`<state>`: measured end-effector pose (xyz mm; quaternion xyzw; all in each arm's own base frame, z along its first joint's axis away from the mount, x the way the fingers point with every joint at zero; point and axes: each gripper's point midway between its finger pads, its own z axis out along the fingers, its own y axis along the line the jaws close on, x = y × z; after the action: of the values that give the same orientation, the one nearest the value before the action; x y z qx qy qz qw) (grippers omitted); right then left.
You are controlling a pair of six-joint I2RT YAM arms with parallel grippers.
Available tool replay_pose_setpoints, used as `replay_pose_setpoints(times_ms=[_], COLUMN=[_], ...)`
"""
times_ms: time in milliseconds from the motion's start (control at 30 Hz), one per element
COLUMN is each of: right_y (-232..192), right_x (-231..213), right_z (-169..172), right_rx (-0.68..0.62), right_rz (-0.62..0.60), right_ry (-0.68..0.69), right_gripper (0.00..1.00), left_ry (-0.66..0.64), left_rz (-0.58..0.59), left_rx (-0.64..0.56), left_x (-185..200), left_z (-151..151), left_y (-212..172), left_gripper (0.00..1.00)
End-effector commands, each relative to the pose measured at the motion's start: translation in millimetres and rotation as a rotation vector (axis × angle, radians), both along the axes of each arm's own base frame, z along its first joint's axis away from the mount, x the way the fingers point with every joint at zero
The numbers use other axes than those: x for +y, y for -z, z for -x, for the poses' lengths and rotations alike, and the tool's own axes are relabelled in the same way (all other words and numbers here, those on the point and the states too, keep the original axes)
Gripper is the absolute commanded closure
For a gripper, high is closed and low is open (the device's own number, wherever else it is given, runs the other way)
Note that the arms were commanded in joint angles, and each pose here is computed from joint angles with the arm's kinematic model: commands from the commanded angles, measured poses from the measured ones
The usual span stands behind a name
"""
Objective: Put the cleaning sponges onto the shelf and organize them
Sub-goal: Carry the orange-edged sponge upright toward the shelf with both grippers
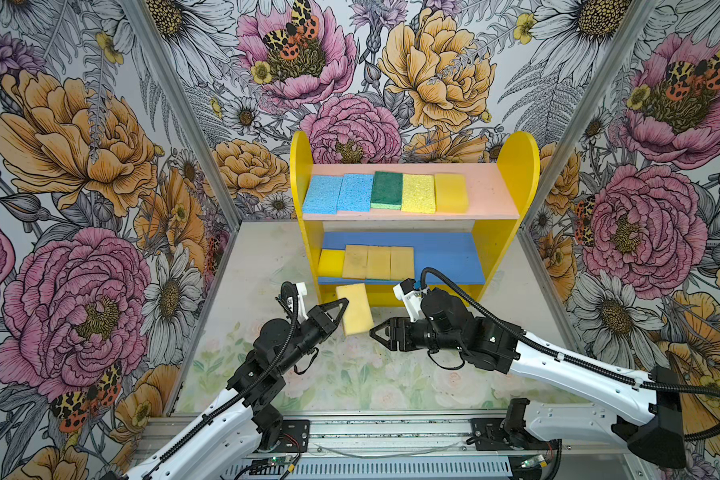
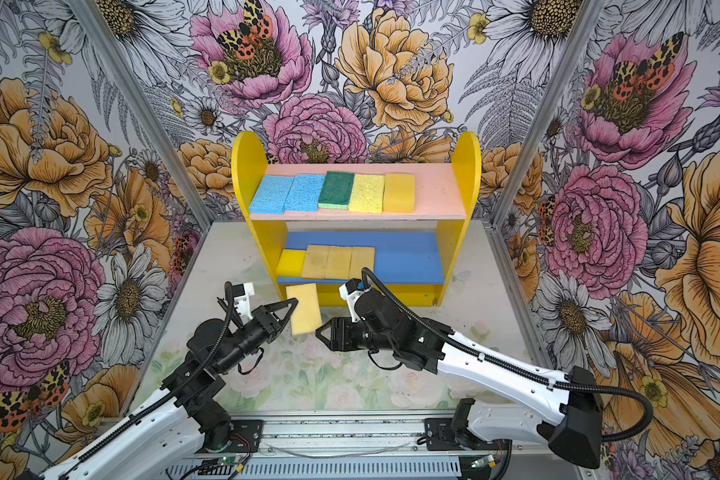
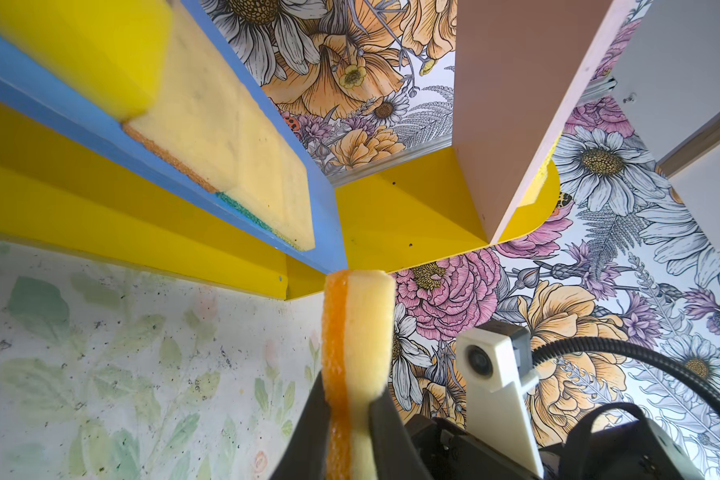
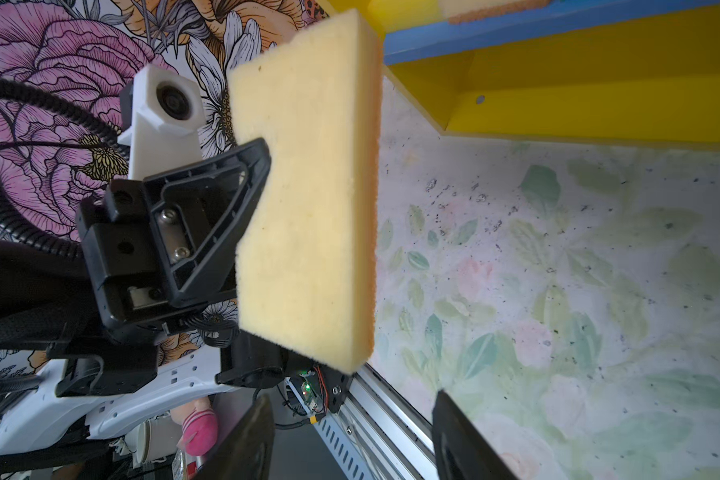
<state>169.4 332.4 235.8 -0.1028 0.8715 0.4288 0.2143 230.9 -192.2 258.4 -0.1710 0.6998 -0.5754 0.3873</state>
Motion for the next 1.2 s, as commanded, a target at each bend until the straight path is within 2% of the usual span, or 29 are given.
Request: replay_pose_setpoints(times_ms=[0, 400, 700, 800, 933, 1167], right_y=[-21, -34, -27, -23, -13, -7], right_x=[12, 18, 23, 24, 24, 26], right_z=[-8, -21, -20, -20, -20, -20], right_rx=[-0.047, -0.099, -0.073, -0.064, -0.041, -0.027], right_rz=[-0.059, -0.093, -0.103, -0.099, -0.081, -0.073], right_ry=[0.008, 0.023, 0.018, 0.016, 0.022, 0.021], right_gripper=[0.39, 0.54, 0.67, 0.67, 0.6, 0.59], left_ry=[0.005, 0.04, 0.039, 0.036, 0.038, 0.035], left_rz=[0.017, 0.023, 0.035, 0.038, 0.04, 0.043], left_rx=[-0.021, -0.032, -0.029, -0.03, -0.032, -0.037], left_x=[-1, -5, -5, -5, -5, -5], left_z=[2, 8, 8, 7, 7, 7], left_y=[-3, -6, -4, -4, -5, -8], left_gripper=[0.83, 0.83, 0.83, 0.83, 0.83, 0.83])
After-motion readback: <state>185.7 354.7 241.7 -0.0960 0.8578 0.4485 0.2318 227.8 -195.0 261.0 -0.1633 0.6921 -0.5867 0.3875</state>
